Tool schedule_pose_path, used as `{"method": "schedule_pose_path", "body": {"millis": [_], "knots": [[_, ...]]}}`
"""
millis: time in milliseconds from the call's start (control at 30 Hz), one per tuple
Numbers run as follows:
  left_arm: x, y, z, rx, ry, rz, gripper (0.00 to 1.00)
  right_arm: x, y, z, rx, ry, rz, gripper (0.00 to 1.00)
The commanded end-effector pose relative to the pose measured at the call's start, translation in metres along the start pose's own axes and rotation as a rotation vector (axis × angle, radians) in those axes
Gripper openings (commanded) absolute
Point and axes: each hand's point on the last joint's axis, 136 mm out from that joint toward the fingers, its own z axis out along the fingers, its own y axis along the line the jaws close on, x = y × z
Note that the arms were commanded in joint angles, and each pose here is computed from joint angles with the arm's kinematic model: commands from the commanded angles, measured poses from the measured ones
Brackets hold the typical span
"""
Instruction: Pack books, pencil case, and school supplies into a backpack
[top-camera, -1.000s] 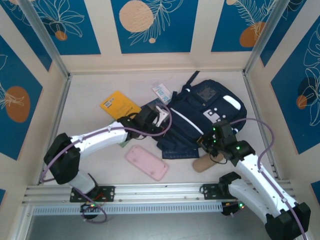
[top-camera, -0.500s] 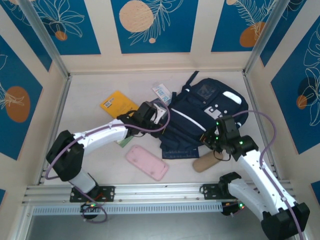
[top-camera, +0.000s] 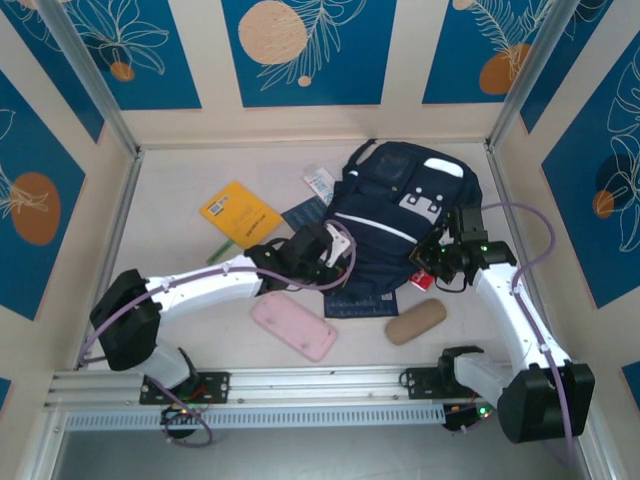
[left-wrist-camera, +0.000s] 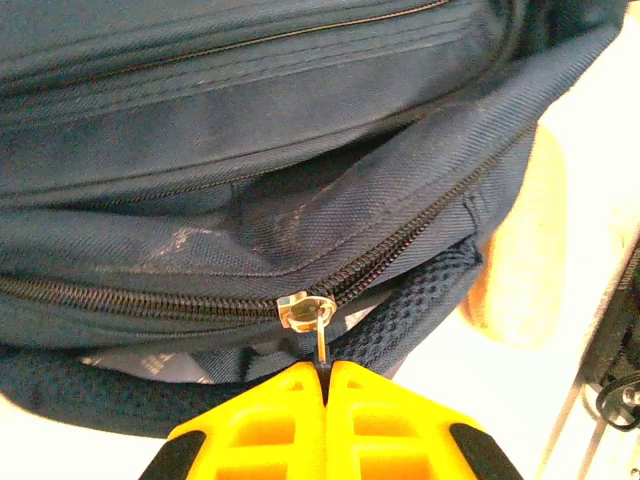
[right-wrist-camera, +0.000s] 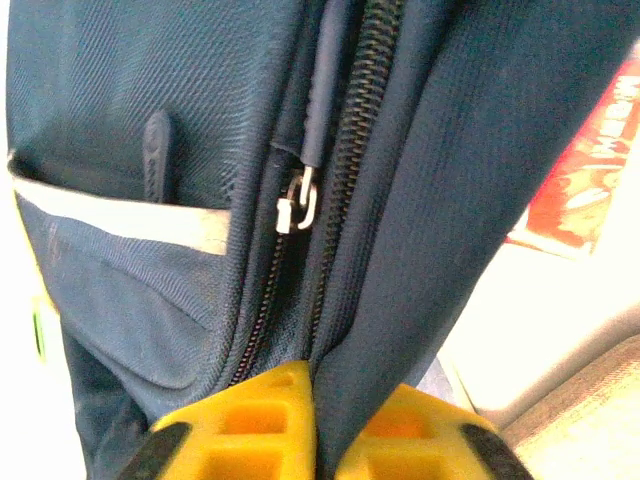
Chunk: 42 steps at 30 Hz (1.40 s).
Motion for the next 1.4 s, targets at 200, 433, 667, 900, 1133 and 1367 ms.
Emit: {"method": "schedule_pose_path", "body": {"millis": [200, 433, 667, 900, 1133, 1367], "knots": [[-0.063, -0.052, 0.014, 0.131, -0.115, -0.041, 0.0, -0.034, -0.027, -0.031, 0.167, -0.208, 0.193, 0.68], [-0.071, -0.055, 0.017, 0.134, -0.135, -0.045, 0.0, 0.008, -0.016, -0.058, 0.033, -0.125, 0.271, 0.64], [-0.067, -0.059, 0.018, 0.14, -0.133, -0.035, 0.0, 0.061, 0.017, -0.05, -0.172, 0.122, 0.397, 0.53], [-0.066, -0.066, 0.015, 0.151, -0.138, -0.017, 0.0, 0.087, 0.041, -0.032, -0.231, 0.212, 0.468, 0.45], [-0.061, -0.069, 0.01, 0.164, -0.14, -0.01, 0.0, 0.082, 0.032, -0.011, -0.188, 0.193, 0.521, 0.54], [-0.056, -0.07, 0.008, 0.172, -0.134, -0.006, 0.0, 0.071, 0.031, -0.002, -0.182, 0.176, 0.563, 0.56]]}}
